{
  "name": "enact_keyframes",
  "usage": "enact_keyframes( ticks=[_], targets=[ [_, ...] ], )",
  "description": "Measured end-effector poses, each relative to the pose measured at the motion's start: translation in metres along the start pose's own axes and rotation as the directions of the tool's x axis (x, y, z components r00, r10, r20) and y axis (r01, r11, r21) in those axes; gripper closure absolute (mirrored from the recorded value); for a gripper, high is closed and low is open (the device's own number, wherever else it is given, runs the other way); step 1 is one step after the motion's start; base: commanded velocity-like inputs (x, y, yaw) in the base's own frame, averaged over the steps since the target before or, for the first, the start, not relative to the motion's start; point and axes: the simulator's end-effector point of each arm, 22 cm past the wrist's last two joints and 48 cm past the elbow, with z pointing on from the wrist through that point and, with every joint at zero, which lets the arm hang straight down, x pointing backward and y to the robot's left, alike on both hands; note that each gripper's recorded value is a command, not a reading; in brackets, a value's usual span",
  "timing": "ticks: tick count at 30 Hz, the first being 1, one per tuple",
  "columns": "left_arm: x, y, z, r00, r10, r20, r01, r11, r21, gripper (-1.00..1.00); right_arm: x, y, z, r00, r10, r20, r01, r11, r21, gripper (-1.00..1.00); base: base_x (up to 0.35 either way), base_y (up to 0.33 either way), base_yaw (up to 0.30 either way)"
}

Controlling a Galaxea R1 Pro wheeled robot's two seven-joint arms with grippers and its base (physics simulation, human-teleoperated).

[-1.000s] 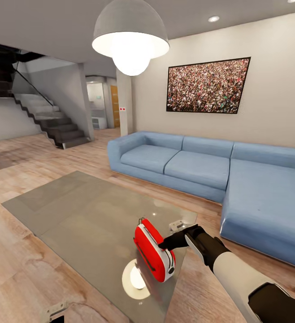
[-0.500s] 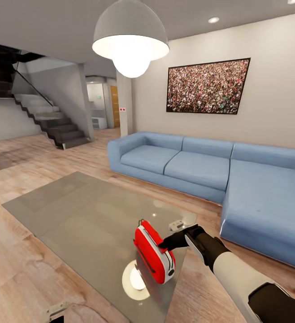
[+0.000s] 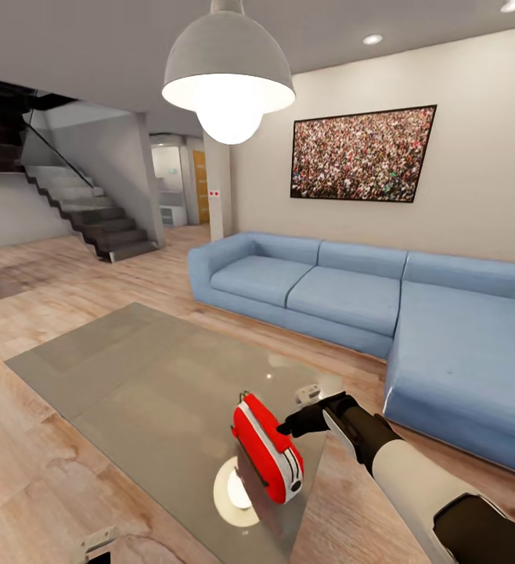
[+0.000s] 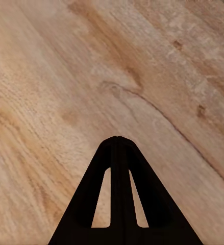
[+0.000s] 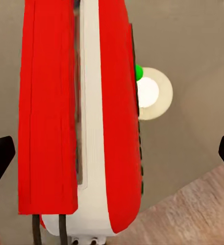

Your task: Turn on the radio receiver that's on the table in the living room.

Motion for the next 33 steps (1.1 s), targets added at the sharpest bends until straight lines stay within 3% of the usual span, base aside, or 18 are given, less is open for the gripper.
enact_keyframes(
  ticks=[23,33],
  targets=[
    [-0.029,0.005,-0.030,1.000,0.001,0.001,-0.001,1.000,-0.004,1.00,-0.027,0.002,-0.031,1.000,0.001,-0.001,-0.001,1.000,0.003,-1.00,0.000,0.000,0.000],
    [-0.040,0.005,-0.043,1.000,0.001,-0.002,-0.001,1.000,-0.005,1.00,-0.038,0.003,-0.044,1.000,0.000,-0.002,0.000,1.000,0.004,-1.00,-0.225,-0.172,0.000]
  ],
)
